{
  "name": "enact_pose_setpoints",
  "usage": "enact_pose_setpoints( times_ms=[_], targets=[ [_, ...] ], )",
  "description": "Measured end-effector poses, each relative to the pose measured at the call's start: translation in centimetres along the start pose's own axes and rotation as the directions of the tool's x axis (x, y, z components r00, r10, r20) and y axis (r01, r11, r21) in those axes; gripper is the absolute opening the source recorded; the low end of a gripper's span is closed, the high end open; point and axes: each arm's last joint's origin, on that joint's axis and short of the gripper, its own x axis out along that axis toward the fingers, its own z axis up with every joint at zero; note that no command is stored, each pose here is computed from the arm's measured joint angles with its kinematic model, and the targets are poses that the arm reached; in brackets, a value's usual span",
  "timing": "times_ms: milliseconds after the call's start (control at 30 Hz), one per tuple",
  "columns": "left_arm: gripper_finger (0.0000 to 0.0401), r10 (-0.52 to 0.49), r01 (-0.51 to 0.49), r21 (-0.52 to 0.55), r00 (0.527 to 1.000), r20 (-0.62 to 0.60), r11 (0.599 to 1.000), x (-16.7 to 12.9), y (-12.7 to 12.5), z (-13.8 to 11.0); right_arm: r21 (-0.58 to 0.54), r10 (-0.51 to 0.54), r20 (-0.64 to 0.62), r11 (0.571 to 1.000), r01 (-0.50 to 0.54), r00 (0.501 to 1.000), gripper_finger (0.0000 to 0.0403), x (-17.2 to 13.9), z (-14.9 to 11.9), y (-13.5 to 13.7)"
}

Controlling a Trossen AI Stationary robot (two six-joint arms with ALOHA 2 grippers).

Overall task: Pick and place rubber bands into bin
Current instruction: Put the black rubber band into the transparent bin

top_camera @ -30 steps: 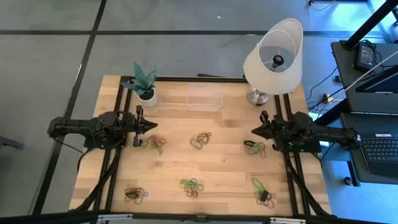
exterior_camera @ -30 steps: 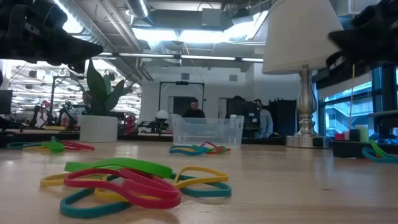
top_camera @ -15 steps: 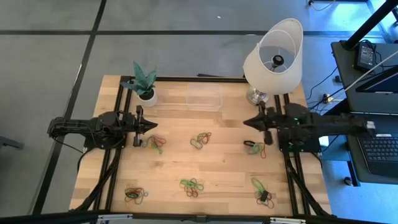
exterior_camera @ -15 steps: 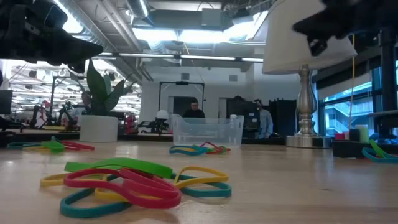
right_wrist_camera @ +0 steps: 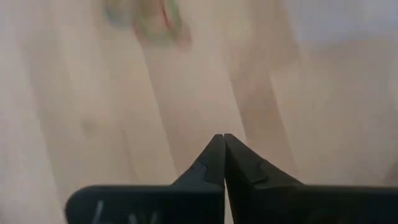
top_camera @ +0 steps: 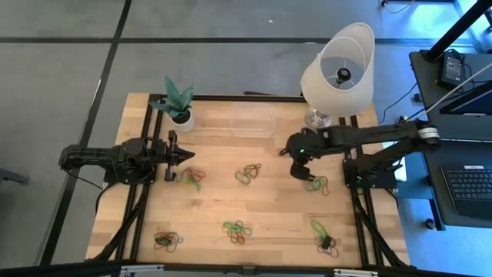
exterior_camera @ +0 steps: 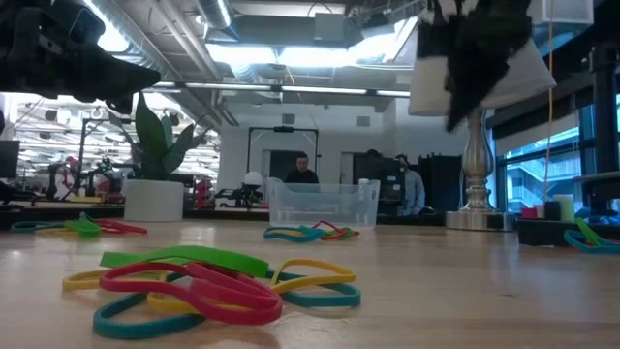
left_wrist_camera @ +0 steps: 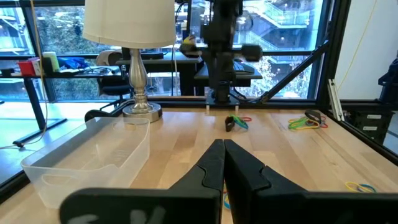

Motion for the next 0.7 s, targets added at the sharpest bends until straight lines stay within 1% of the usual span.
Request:
enact_pose_setpoints(
  times_ms=[67, 167, 233, 300, 433, 700],
  targets=[
    [0.0004, 0.000, 0.000, 0.000, 1.000, 0.000, 1.000, 0.0, 0.0, 0.0, 0.018, -0.026, -0.103, 0.999, 0.028, 0.994, 0.0012, 0.9, -0.5, 0.3],
    [0.0004, 0.000, 0.000, 0.000, 1.000, 0.000, 1.000, 0.0, 0.0, 0.0, 0.025, -0.045, -0.219, 0.998, 0.052, 0.975, 0.0028, 2.0, -1.6, 0.7],
    [0.0004, 0.000, 0.000, 0.000, 1.000, 0.000, 1.000, 0.0, 0.0, 0.0, 0.028, -0.043, -0.267, 0.998, 0.053, 0.963, 0.0043, 2.6, -2.4, 1.0],
    [0.0004, 0.000, 0.000, 0.000, 1.000, 0.000, 1.000, 0.0, 0.0, 0.0, 0.036, -0.033, -0.288, 0.998, 0.045, 0.957, 0.0060, 2.9, -3.0, 1.2],
    [0.0004, 0.000, 0.000, 0.000, 1.000, 0.000, 1.000, 0.0, 0.0, 0.0, 0.020, -0.040, -0.311, 0.999, 0.048, 0.949, 0.0100, 3.5, -3.9, 1.5],
    [0.0004, 0.000, 0.000, 0.000, 1.000, 0.000, 1.000, 0.0, 0.0, 0.0, -0.040, 0.007, -0.265, 0.999, -0.019, 0.964, 0.0166, 5.5, -5.0, 1.9]
  ],
)
